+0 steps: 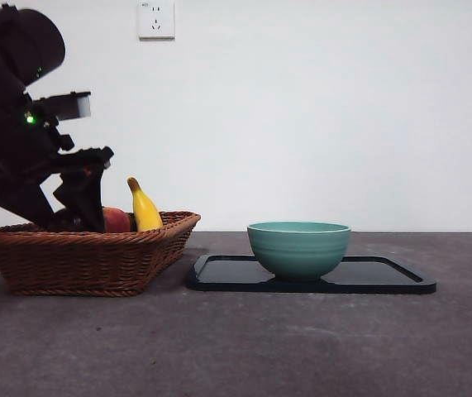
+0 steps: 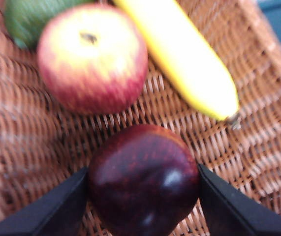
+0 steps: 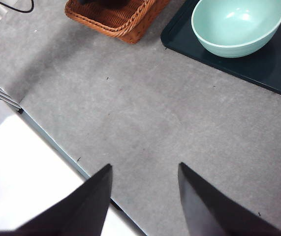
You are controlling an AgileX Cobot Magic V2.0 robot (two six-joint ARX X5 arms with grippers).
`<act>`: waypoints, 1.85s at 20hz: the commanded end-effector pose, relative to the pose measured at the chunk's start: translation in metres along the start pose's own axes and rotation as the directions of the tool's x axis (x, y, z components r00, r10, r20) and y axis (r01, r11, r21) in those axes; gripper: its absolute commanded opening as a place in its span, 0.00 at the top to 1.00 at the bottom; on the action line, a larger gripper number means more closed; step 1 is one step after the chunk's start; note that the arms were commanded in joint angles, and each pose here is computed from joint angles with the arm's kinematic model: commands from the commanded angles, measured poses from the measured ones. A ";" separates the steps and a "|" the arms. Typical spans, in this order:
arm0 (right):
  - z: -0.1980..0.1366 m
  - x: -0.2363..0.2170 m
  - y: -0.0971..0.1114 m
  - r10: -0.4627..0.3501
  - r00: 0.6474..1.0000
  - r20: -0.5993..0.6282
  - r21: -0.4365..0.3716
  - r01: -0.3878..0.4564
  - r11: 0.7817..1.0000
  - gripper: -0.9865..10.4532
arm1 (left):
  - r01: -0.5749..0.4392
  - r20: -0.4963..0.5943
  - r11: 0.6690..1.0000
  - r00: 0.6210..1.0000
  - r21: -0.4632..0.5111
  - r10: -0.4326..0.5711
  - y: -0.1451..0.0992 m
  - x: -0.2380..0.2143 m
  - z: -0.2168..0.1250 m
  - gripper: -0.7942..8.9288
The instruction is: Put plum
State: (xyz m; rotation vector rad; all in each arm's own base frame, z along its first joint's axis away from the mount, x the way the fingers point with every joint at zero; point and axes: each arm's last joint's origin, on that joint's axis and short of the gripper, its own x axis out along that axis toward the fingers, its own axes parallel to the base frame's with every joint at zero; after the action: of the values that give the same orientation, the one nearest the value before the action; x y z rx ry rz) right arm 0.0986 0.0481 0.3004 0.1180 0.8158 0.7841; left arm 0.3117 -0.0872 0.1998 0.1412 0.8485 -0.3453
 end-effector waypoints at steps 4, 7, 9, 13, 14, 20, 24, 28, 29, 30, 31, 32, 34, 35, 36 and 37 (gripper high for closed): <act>0.005 -0.001 0.001 0.006 0.999 0.033 -0.002 -0.006 1.000 0.73 | 0.010 -0.005 1.000 1.000 0.025 -0.010 -0.005 0.007 0.000 0.63; 0.005 -0.001 0.001 0.006 0.999 0.033 -0.001 -0.006 1.000 0.73 | 0.026 -0.037 0.998 0.999 0.051 -0.024 -0.012 0.012 -0.003 0.63; 0.005 -0.001 0.001 0.006 0.999 0.033 -0.001 -0.006 1.000 0.73 | 0.033 -0.059 0.997 0.998 0.064 -0.029 -0.014 0.015 -0.005 0.63; 0.005 -0.001 0.001 0.006 0.999 0.032 0.002 -0.006 1.000 0.73 | 0.033 -0.060 0.998 0.998 0.060 -0.029 -0.014 0.016 -0.006 0.45; 0.005 -0.001 0.001 0.006 0.999 0.032 0.002 -0.006 1.000 0.73 | 0.033 -0.060 0.998 0.998 0.058 -0.029 -0.014 0.015 -0.005 0.44; 0.005 -0.001 0.001 0.006 0.999 0.032 0.003 -0.006 1.000 0.73 | 0.027 0.007 0.998 1.000 0.055 -0.027 -0.014 -0.006 0.010 0.44; 0.005 -0.001 0.001 0.006 0.999 0.032 0.003 -0.006 1.000 0.73 | 0.019 0.103 0.998 0.994 0.055 -0.024 -0.016 -0.045 0.020 0.44; 0.005 -0.001 0.001 0.005 0.999 0.033 0.003 -0.005 1.000 0.73 | 0.195 0.199 0.979 0.959 0.057 -0.203 -0.025 -0.101 0.022 0.44; 0.005 -0.001 0.001 0.005 0.999 0.033 0.003 -0.005 1.000 0.73 | 0.258 0.218 0.964 0.939 0.060 -0.264 -0.027 -0.115 0.021 0.44; 0.005 -0.001 0.001 0.006 0.999 0.033 0.003 -0.006 1.000 0.73 | 0.301 0.234 0.951 0.922 0.071 -0.309 -0.029 -0.128 0.019 0.44; 0.005 -0.001 0.001 0.005 0.999 0.033 0.003 -0.005 1.000 0.73 | 0.336 0.242 0.938 0.907 0.082 -0.346 -0.031 -0.140 0.016 0.44; 0.005 -0.001 0.001 0.006 0.999 0.033 0.003 -0.006 1.000 0.73 | 0.365 0.244 0.927 0.894 0.092 -0.376 -0.032 -0.150 0.013 0.44; 0.005 -0.001 0.001 0.005 0.999 0.033 0.003 -0.005 1.000 0.73 | 0.422 0.235 0.900 0.869 0.106 -0.435 -0.035 -0.167 0.005 0.44; 0.005 -0.001 0.001 0.005 0.999 0.033 0.003 -0.005 1.000 0.73 | 0.443 0.225 0.890 0.861 0.107 -0.456 -0.036 -0.173 0.001 0.44; 0.005 -0.001 0.001 0.005 0.999 0.033 0.003 -0.005 1.000 0.73 | 0.467 0.210 0.878 0.852 0.106 -0.479 -0.037 -0.181 -0.004 0.44; 0.005 -0.001 0.001 0.005 0.999 0.033 0.003 -0.005 1.000 0.73 | 0.487 0.191 0.867 0.846 0.103 -0.497 -0.038 -0.187 -0.010 0.44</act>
State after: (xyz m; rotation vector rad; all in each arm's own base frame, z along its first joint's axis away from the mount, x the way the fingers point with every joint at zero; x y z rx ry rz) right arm 0.1003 0.0487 0.3023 0.1296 0.7946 0.7815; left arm 0.1765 -0.0730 0.3298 -0.0747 0.6680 -0.8418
